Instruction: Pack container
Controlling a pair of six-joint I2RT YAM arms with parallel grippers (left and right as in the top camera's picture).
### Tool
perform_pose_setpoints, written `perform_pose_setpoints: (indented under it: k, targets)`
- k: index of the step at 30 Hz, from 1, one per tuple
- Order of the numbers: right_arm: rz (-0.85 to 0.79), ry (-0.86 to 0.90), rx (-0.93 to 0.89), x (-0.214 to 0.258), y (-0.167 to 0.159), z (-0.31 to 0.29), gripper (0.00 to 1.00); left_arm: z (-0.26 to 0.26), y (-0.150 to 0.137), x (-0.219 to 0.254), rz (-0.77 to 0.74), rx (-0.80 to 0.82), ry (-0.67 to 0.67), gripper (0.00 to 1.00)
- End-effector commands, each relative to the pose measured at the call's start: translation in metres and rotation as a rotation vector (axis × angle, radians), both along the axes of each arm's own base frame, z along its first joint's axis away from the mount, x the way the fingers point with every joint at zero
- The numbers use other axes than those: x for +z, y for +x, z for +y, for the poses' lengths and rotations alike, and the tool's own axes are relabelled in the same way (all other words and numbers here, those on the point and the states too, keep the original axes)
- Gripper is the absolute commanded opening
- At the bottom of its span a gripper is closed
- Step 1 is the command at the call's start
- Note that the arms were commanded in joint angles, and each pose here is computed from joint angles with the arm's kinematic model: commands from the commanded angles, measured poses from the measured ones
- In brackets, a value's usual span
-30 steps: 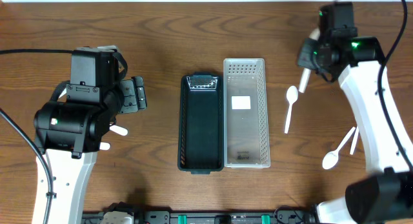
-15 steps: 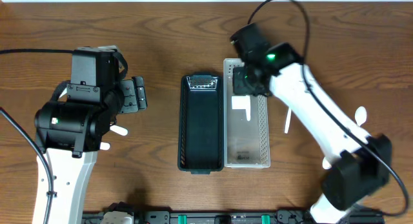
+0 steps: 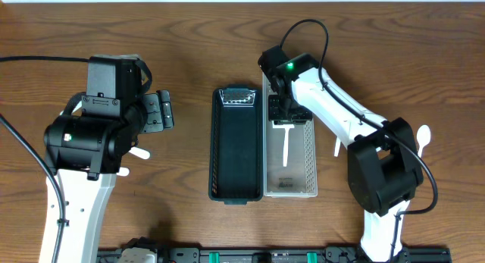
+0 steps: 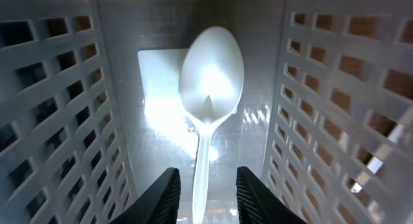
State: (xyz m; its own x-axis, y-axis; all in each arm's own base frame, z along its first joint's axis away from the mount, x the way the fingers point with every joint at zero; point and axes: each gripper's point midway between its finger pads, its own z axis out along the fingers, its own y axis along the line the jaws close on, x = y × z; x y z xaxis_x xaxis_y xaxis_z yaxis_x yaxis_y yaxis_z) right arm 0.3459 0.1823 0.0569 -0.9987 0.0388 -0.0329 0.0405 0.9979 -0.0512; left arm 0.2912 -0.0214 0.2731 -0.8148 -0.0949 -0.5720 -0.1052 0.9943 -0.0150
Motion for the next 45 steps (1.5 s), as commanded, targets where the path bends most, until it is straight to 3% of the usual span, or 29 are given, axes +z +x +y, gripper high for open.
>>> perform_pose_setpoints:
  k: [1, 3, 7, 12, 19, 28, 45]
  targets:
    - [-0.161, 0.037, -0.001, 0.061, 0.026, -0.006, 0.32, 0.003, 0.0, -0.003, 0.01, 0.013, 0.006, 0.86]
    - [-0.255, 0.035, -0.023, 0.098, 0.037, -0.019, 0.34, 0.003, 0.0, -0.003, 0.01, 0.013, 0.007, 0.86]
    - [-0.447, 0.009, -0.131, 0.174, 0.047, -0.072, 0.52, 0.003, 0.0, -0.003, 0.01, 0.013, 0.007, 0.86]
    - [-0.474, 0.002, -0.305, 0.199, 0.037, -0.137, 0.61, 0.003, 0.0, -0.003, 0.01, 0.014, 0.006, 0.86]
    - [-0.289, 0.025, -0.402, 0.136, 0.021, -0.168, 0.63, 0.003, 0.0, -0.003, 0.01, 0.014, 0.006, 0.86]
    - [-0.133, 0.089, -0.372, 0.029, -0.01, -0.154, 0.62, 0.003, 0.0, -0.003, 0.01, 0.013, 0.006, 0.86]
    - [-0.009, 0.075, -0.354, -0.042, -0.01, -0.15, 0.64, 0.003, 0.0, -0.003, 0.01, 0.014, 0.006, 0.86]
